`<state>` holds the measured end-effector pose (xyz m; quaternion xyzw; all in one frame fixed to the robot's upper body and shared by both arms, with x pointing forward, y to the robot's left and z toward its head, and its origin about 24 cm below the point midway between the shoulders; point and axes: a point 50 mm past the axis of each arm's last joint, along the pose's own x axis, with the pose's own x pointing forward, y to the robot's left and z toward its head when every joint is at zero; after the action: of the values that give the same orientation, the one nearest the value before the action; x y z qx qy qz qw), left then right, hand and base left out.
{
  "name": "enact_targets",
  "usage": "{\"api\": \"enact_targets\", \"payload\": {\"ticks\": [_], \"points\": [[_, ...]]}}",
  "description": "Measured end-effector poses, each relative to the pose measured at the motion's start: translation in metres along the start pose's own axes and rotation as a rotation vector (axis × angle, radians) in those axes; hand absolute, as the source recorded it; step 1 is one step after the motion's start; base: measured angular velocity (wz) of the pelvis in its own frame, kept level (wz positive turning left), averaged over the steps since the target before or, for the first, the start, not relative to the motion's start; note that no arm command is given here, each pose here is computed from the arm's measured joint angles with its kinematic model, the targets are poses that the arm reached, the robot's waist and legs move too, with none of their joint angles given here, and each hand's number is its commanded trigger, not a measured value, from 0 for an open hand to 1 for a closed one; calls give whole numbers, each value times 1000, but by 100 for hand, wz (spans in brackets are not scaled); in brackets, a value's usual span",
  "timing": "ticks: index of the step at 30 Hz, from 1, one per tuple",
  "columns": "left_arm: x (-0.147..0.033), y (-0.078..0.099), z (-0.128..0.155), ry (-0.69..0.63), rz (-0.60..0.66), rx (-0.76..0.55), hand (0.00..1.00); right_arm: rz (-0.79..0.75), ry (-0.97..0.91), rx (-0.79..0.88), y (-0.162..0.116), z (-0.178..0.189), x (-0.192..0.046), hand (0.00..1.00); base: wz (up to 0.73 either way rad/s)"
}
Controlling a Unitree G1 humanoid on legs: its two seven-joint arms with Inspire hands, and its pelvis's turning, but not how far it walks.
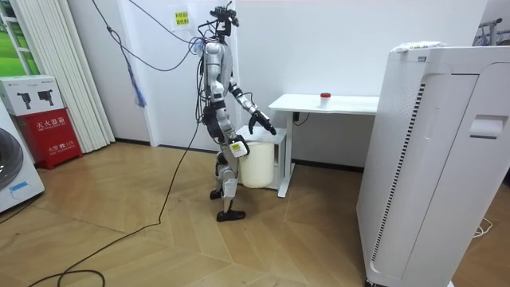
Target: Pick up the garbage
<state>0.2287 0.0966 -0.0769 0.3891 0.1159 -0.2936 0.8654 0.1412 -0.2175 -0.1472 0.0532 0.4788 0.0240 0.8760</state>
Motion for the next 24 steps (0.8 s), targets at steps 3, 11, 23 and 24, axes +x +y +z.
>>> {"api": "enact_targets", "payload": {"ticks": [3,11,23,24], "points": [[-3,11,0,-21,21,36,0,-3,-14,22,-1,0,-1,100,-43],[-25,24,-25,51,125,-24,0,43,1,37,6,-13,-4,100,-88],[-33,67,40,-254,341,-13,0,37,19,40,1,-21,-7,100,-9],[-35,74,42,-267,387,-17,0,37,20,40,1,-21,-7,100,0]]}}
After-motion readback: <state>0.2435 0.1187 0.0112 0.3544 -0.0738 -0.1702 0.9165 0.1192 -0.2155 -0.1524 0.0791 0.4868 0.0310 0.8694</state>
